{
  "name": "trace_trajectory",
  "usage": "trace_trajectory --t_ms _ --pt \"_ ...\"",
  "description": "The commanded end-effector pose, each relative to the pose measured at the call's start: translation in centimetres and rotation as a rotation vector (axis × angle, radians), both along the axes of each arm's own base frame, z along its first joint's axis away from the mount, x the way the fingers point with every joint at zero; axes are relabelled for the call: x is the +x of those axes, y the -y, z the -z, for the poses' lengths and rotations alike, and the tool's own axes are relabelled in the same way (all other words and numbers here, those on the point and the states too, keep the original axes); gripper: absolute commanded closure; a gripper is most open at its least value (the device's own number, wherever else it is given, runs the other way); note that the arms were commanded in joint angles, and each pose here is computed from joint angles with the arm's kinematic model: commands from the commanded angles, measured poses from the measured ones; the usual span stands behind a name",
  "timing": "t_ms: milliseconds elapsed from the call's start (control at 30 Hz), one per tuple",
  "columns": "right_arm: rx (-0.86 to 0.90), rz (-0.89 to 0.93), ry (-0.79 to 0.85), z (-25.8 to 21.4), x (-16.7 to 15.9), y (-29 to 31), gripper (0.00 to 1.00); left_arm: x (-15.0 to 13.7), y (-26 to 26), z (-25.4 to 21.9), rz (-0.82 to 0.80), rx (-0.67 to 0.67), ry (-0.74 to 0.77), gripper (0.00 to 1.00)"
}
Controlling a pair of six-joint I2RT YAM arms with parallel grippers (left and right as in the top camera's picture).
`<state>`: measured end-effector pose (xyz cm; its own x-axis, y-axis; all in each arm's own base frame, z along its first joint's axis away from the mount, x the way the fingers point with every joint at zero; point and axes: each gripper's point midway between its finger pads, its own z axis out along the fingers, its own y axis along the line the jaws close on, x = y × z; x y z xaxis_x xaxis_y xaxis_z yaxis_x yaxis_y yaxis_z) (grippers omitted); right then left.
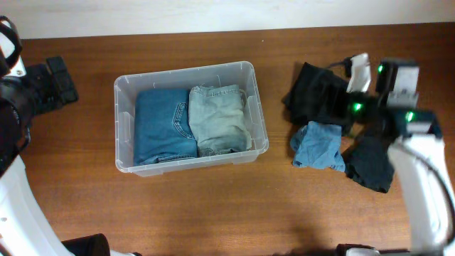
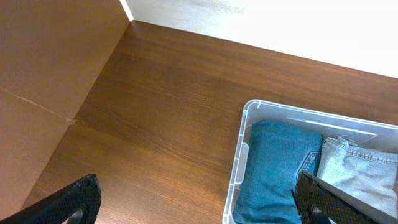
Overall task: Pack container
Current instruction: 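Move the right gripper to the black garment and grasp it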
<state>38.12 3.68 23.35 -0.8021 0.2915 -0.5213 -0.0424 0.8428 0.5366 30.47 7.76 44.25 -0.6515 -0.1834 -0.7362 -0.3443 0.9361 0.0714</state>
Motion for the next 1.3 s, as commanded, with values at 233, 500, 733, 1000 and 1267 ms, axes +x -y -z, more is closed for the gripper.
trace_trajectory --t_ms 233,500,733,1000,1267 --pt "0.054 0.556 -0.283 6.1 -2.6 23.8 0.01 -0.4 0.0 -0.4 -0.004 -0.005 0.015 0.01" --pt "0.194 0.629 -0.513 16.1 -5.9 28.3 0.02 -0.4 0.0 -0.4 -0.005 -0.005 0.015 0.01" --pt "0.211 0.529 -0.596 21.0 -6.8 27.3 0.02 -0.4 0.0 -0.4 -0.004 -0.005 0.015 0.01" --pt "0.373 0.470 -0.601 24.6 -8.3 22.6 0.07 -0.4 0.0 -0.4 -0.005 -0.005 0.015 0.00" --pt "0.473 0.510 -0.573 27.5 -9.1 19.9 0.41 -0.4 0.0 -0.4 -0.005 -0.004 0.015 0.01"
